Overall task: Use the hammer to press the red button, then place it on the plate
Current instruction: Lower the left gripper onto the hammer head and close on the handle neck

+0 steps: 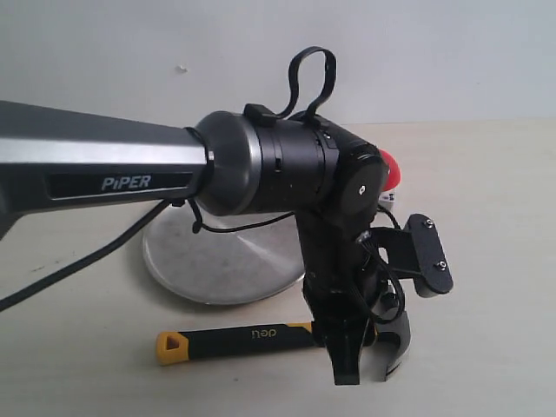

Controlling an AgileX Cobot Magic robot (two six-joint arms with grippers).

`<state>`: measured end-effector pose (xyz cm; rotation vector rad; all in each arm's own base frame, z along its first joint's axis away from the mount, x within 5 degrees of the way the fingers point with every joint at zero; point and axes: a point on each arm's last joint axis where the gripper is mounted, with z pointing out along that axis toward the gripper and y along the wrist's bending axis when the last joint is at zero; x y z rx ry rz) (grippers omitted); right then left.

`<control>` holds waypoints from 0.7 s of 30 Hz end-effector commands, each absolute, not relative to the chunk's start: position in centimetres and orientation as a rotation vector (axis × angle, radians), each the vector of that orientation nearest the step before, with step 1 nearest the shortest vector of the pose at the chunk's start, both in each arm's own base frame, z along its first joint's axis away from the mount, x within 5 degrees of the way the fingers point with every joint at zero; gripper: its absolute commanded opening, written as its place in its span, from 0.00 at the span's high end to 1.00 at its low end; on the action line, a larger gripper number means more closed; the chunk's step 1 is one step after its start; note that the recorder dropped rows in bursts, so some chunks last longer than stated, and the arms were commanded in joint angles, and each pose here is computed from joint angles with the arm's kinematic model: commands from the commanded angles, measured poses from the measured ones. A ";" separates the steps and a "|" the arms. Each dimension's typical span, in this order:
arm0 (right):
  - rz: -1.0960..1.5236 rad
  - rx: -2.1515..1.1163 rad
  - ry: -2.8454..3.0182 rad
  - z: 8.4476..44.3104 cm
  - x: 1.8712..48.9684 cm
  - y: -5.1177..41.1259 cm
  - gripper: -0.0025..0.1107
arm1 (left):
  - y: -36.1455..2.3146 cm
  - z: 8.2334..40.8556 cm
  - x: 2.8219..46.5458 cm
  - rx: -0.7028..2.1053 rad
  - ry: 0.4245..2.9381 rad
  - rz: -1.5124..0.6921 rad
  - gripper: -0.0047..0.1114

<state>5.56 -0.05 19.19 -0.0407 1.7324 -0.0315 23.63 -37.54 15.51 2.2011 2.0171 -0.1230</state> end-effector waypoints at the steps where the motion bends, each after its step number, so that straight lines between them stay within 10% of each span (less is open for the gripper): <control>1: -0.037 -0.037 1.729 19.1 5.5 -0.1 0.98 | -38.2 15.0 24.0 2.186 2.006 -0.120 0.52; 21: -0.037 -0.037 1.729 19.1 5.5 -0.1 0.98 | -39.8 11.0 25.2 2.223 2.114 -0.091 0.52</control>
